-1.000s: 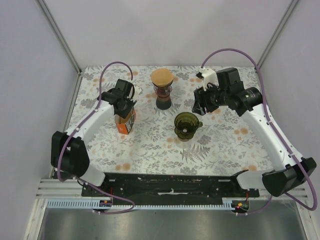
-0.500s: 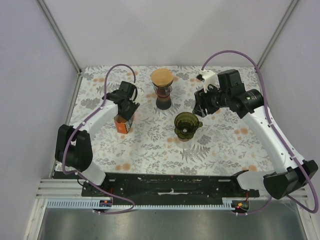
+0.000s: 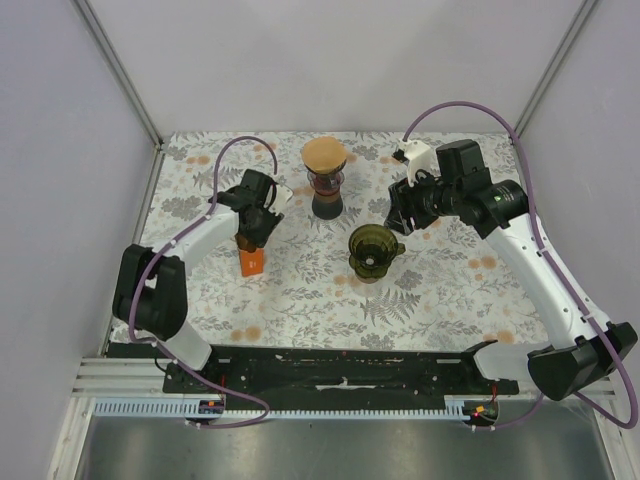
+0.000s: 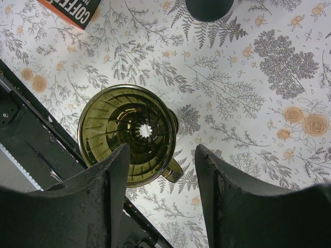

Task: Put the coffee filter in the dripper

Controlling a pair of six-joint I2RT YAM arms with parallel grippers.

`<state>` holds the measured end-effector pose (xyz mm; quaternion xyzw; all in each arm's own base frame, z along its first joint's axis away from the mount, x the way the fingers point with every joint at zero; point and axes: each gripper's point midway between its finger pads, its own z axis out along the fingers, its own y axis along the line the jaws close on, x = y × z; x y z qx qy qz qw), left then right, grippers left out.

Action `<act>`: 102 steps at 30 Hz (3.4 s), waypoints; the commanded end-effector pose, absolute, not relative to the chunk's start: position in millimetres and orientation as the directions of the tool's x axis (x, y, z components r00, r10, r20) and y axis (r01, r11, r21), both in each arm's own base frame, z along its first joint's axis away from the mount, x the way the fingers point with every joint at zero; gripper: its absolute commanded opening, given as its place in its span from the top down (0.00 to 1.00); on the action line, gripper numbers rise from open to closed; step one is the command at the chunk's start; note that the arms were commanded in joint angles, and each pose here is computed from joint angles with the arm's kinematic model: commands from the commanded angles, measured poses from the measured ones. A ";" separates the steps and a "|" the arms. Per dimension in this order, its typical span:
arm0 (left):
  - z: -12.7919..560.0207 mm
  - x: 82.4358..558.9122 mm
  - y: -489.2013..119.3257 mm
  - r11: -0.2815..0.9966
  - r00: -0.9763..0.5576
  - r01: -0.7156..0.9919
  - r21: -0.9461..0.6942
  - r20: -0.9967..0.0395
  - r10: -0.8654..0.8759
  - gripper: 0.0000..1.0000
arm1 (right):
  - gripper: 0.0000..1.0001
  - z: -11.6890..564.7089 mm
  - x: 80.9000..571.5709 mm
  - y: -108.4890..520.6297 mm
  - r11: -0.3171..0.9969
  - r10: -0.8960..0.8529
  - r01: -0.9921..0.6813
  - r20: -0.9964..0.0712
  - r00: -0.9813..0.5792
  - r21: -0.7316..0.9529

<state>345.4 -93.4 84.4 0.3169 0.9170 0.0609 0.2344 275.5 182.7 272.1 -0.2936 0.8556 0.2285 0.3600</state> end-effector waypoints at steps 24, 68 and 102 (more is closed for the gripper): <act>166.8 348.0 -101.9 0.801 -0.609 0.565 0.200 -0.553 0.568 0.71 | 0.40 284.3 279.6 183.7 0.714 -0.331 -0.683 -0.786 -0.522 0.153; 111.1 379.6 -85.2 0.940 -0.768 0.338 -0.048 -0.592 0.246 0.51 | 0.39 288.1 274.8 183.3 0.709 -0.327 -0.688 -0.793 -0.514 0.153; 183.6 371.2 -88.6 0.915 -0.673 0.402 -0.029 -0.687 0.274 0.98 | 0.39 295.5 270.1 186.0 0.707 -0.319 -0.689 -0.800 -0.508 0.156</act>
